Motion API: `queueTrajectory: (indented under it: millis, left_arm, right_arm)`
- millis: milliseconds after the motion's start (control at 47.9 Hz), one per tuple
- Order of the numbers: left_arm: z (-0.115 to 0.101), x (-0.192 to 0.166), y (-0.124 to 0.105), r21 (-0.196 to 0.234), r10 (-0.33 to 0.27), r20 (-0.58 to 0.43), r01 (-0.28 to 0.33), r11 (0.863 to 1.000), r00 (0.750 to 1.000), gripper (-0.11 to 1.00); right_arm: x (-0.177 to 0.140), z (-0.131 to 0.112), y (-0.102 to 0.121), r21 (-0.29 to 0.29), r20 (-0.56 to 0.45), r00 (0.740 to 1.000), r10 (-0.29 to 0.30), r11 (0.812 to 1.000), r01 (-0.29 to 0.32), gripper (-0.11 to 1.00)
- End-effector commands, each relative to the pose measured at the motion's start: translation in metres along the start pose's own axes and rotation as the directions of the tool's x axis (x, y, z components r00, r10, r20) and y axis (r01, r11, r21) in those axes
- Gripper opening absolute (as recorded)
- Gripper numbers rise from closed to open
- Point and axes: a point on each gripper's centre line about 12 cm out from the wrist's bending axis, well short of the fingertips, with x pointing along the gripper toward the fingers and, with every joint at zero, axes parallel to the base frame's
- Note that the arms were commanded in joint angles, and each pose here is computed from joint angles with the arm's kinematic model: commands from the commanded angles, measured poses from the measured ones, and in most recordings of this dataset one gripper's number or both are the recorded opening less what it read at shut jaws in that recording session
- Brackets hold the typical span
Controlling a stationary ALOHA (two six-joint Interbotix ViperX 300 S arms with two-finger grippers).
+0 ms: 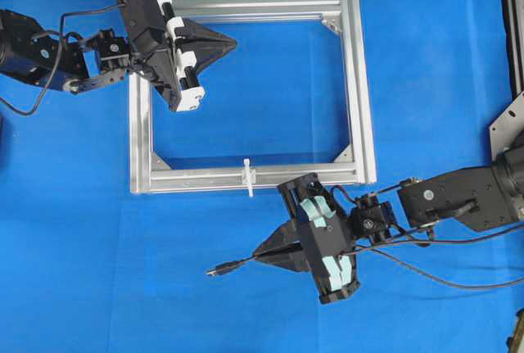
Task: Insert the wire through the string loop located in the center.
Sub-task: 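Close the right gripper on the cable just behind the USB plug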
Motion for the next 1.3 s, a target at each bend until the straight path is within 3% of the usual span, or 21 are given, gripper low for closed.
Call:
queueTrajectory:
  millis: [0, 1275]
  left_arm:
    - [0.0147, -0.0019, -0.0024, 0.000, -0.009, 0.044, 0.009, 1.000, 0.999, 0.00]
    - [0.0141, -0.0023, -0.0040, -0.001, -0.012, 0.042, 0.012, 1.000, 0.999, 0.00]
  right_arm:
    - [-0.0053, 0.0199, 0.0024, 0.002, 0.047, 0.999, 0.006, 1.000, -0.006, -0.03]
    - [-0.0056, 0.0165, 0.0021, 0.001, 0.033, 0.999, 0.004, 1.000, -0.004, -0.03]
